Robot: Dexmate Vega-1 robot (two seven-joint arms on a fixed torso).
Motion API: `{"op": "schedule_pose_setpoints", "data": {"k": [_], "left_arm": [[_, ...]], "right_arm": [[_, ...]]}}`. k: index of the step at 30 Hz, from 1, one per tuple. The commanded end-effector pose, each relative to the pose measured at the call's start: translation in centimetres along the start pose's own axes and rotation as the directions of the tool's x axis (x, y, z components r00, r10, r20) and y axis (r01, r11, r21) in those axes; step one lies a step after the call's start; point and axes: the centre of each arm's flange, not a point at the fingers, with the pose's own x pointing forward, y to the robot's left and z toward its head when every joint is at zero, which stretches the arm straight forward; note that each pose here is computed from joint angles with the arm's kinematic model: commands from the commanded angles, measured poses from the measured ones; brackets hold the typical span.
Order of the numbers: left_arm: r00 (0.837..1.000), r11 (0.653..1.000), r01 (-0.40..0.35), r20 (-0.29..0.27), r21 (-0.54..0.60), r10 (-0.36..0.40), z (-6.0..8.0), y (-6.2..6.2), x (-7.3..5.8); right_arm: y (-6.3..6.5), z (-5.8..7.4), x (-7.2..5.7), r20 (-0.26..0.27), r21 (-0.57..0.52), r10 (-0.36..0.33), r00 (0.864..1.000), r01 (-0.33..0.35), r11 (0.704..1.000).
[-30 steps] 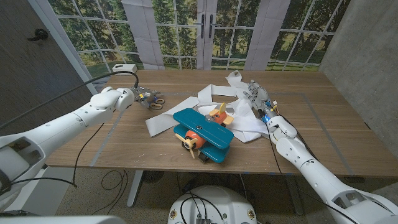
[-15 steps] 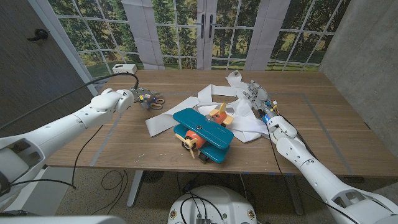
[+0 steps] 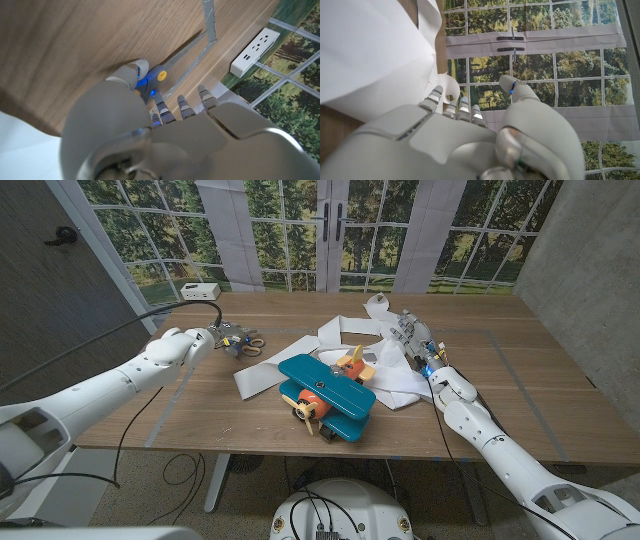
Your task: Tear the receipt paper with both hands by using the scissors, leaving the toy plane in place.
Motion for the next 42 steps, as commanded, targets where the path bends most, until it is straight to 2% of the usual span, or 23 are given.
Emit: {"op": "schedule_pose_setpoints", "data": {"k": [1,14,34,42], "left_arm": [[0.999,0.999,-0.040,-0.003,0.011,0.040,0.20,-0.71,-0.06],[0.998,0.999,-0.052,0.021,-0.002,0.052,0.56,-0.95,-0.05],[1.000,1.000,-0.027,0.012,0.010,0.027,0.79,-1.20,0.19],[0.999,0.999,-0.041,0.008,0.013,0.041,0.95,-1.47,0.27]], "right_arm": [[0.00,-0.17,-0.08,0.000,0.007,-0.001,1.000,0.001,1.000],[0.08,-0.21,-0.43,0.006,0.011,-0.008,1.000,0.008,1.000],[0.09,-0.34,-0.75,0.007,0.015,-0.010,1.000,0.010,1.000],[-0.01,-0.54,-0.91,0.000,0.020,-0.012,1.000,0.012,1.000]]}}
